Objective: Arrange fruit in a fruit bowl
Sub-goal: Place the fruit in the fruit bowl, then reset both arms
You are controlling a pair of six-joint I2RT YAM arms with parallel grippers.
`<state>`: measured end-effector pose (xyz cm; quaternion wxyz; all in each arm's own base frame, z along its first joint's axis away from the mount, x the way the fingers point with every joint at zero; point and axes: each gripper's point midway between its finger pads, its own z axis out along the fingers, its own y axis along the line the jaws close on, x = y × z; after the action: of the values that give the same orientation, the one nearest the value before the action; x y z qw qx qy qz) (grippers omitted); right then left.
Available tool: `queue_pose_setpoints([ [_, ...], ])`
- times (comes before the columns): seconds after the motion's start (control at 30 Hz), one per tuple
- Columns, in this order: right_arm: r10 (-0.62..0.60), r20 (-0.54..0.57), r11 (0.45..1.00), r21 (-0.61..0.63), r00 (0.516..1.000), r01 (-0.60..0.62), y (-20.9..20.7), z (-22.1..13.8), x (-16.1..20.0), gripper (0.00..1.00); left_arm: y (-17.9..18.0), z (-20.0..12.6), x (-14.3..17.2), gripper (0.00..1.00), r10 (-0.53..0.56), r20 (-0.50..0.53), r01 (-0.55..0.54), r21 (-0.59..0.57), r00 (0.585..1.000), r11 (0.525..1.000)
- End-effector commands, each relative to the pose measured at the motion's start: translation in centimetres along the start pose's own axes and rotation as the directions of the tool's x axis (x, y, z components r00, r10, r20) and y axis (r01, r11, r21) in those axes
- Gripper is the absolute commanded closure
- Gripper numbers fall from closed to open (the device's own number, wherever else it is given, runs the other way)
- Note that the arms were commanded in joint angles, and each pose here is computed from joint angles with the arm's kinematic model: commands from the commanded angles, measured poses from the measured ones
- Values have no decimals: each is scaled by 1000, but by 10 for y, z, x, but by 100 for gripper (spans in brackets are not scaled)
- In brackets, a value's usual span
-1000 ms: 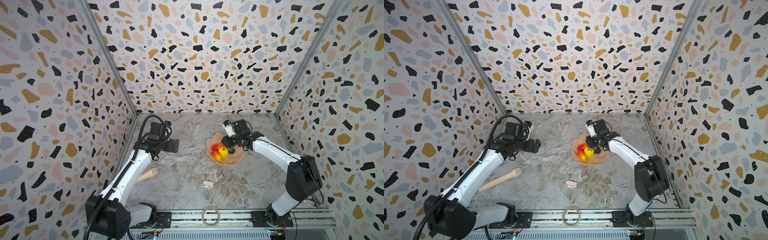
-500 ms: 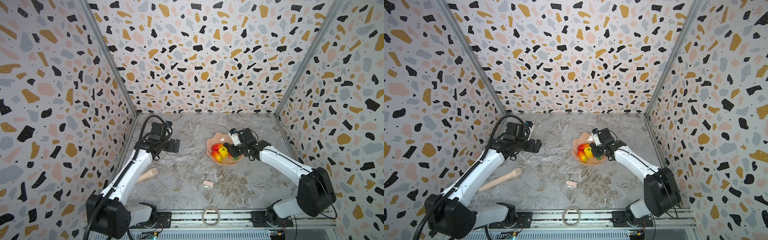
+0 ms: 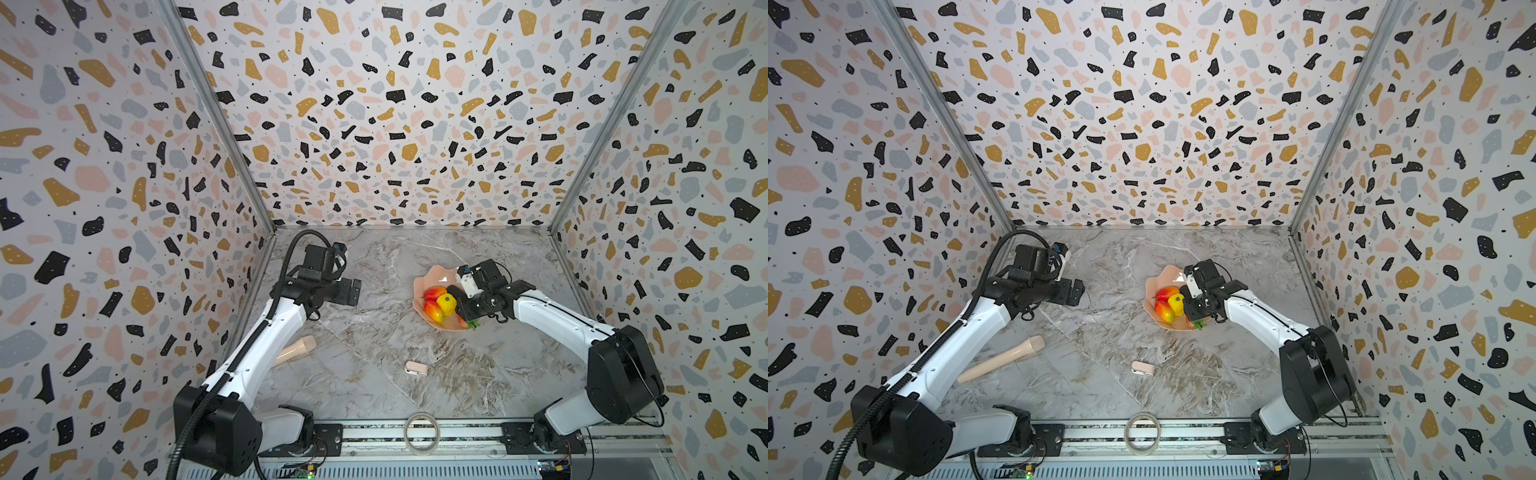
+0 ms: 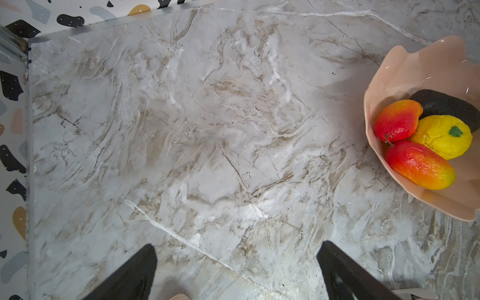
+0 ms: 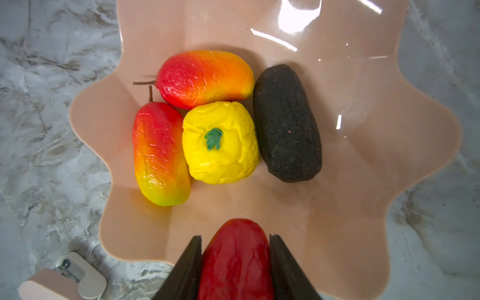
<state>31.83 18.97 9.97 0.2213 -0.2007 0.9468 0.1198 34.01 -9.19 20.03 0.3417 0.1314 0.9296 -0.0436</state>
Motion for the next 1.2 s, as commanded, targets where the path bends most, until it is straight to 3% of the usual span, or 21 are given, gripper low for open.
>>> queue_pose_setpoints([
  [0.0,18,-6,1000,3,1000,-18,0,-3,-3,78,-4,3,-2,0,3,12,-3,14,1000,1000],
  [0.43,7,19,1000,20,1000,-7,-2,-8,-17,38,-4,2,-3,0,5,16,-6,14,1000,1000],
  [0.83,-15,58,999,33,998,13,-2,-19,-29,21,-4,3,-4,1,6,16,-6,14,1000,1000],
  [0.93,-38,96,999,40,995,34,-3,-28,-36,10,-4,3,-4,0,6,17,-6,16,1000,1000],
  [0.97,-50,118,998,41,992,45,-3,-33,-39,0,-4,3,-4,0,6,18,-6,16,1000,1000],
  [1.1,-44,233,998,55,972,32,-13,-54,-55,1,-2,1,-8,0,9,40,-9,1,999,1000],
  [1.17,-24,305,998,69,952,3,-24,-68,-64,1,6,-7,-20,0,2,102,3,-42,995,999],
])
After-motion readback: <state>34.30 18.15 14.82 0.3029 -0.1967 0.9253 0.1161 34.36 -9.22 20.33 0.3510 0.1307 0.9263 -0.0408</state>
